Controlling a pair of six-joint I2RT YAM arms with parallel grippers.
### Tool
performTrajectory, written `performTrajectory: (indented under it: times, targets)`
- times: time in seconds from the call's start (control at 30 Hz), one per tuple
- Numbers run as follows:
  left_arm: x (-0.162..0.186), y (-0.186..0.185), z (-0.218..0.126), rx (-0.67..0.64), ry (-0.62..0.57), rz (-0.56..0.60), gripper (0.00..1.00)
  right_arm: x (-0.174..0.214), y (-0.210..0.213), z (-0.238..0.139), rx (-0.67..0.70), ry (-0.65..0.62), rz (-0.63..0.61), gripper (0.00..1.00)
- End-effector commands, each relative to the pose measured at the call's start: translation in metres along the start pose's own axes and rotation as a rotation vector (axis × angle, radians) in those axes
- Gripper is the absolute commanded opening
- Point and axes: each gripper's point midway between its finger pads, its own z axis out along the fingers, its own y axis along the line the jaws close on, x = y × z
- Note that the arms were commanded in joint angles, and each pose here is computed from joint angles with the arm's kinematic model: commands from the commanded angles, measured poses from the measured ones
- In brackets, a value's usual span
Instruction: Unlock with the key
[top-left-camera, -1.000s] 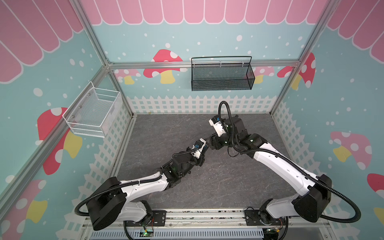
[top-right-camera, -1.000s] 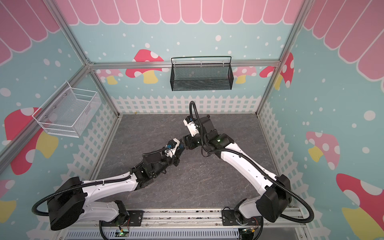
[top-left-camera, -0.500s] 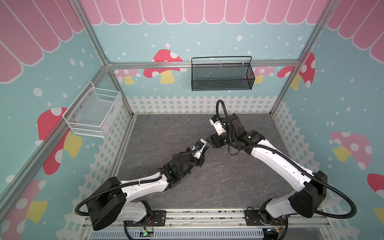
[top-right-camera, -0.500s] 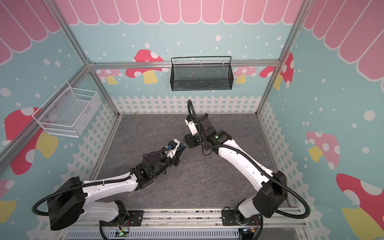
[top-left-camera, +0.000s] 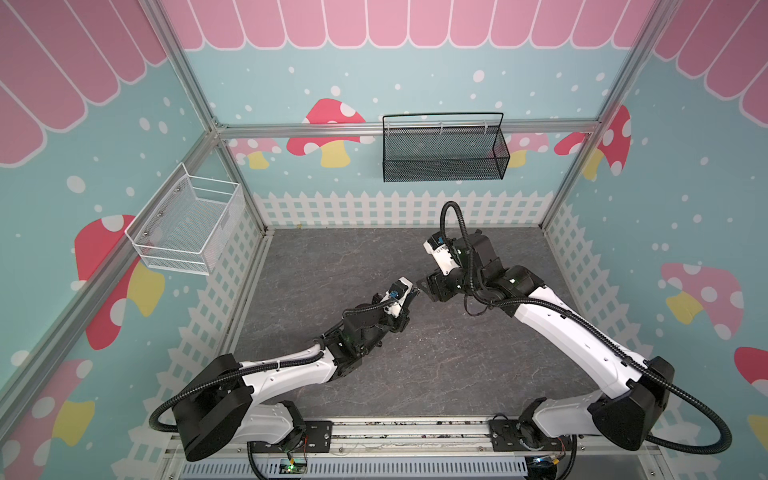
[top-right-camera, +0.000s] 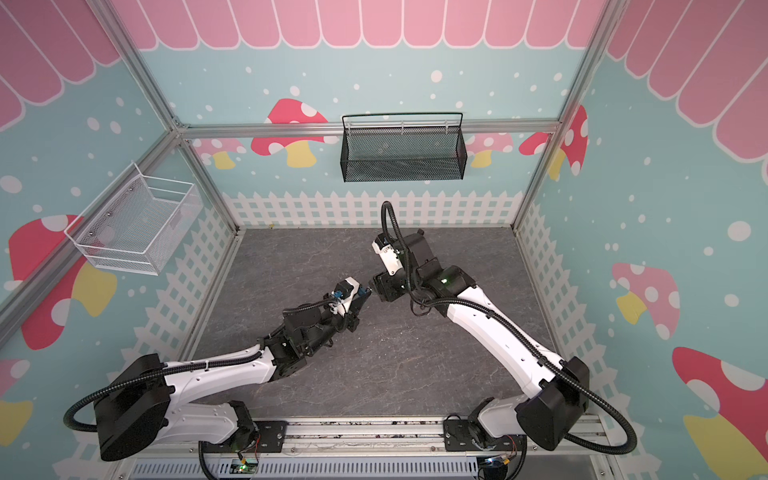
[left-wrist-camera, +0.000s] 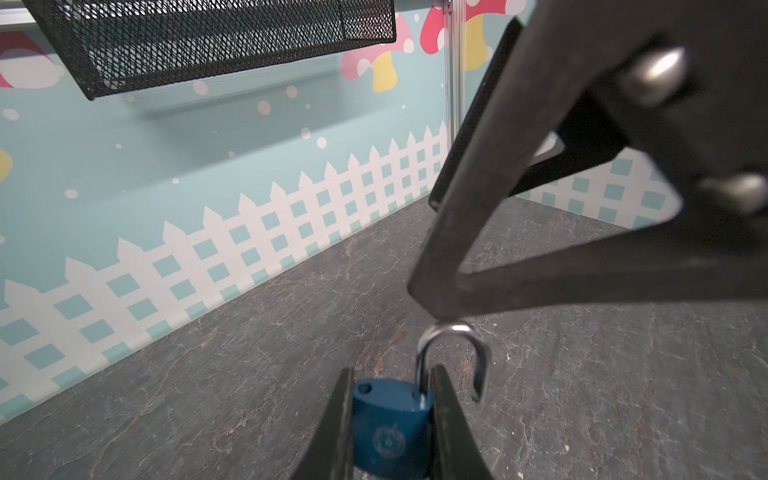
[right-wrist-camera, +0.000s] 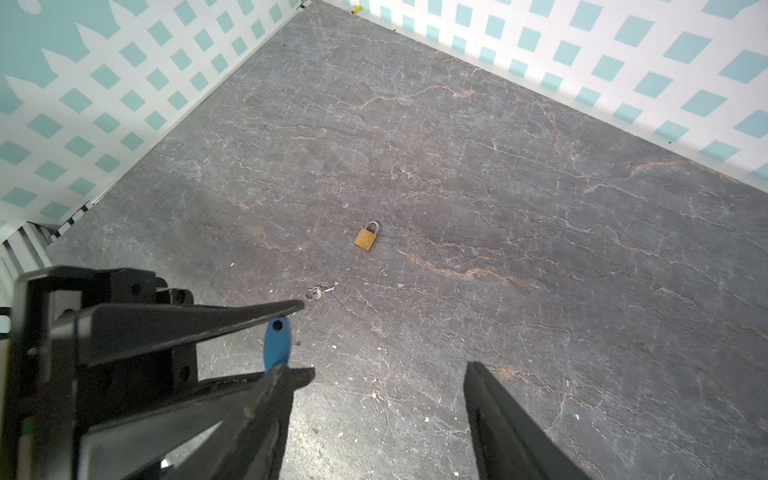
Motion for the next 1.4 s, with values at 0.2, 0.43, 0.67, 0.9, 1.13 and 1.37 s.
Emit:
performTrajectory:
  times: [0.2, 0.43, 0.67, 0.9, 1.13, 1.37]
  targets:
    - [-0.004, 0.021, -0.010, -0.110, 0.059, -0.157, 0.00, -0.008, -0.015, -0.025, 0.067, -0.130, 0.054, 0.74]
    - [0.064, 0.060, -0.048, -0.331, 0.474, -0.365, 0.00, -0.017, -0.003, -0.026, -0.011, -0.208, 0.131, 0.97]
    - [0.140, 0.094, -0.093, -0.477, 0.723, -0.659, 0.00, -0.031, 0.018, -0.022, -0.141, -0.260, 0.274, 0.97]
    - [0.194, 0.114, -0.112, -0.587, 0.931, -0.707, 0.00, -0.038, 0.041, -0.020, -0.280, -0.254, 0.313, 0.97]
    - [0.231, 0.121, -0.107, -0.595, 1.037, -0.746, 0.00, -0.042, 0.045, -0.017, -0.303, -0.247, 0.316, 0.97]
    - [0.254, 0.120, -0.103, -0.578, 1.104, -0.802, 0.00, -0.048, 0.043, -0.020, -0.290, -0.264, 0.304, 0.97]
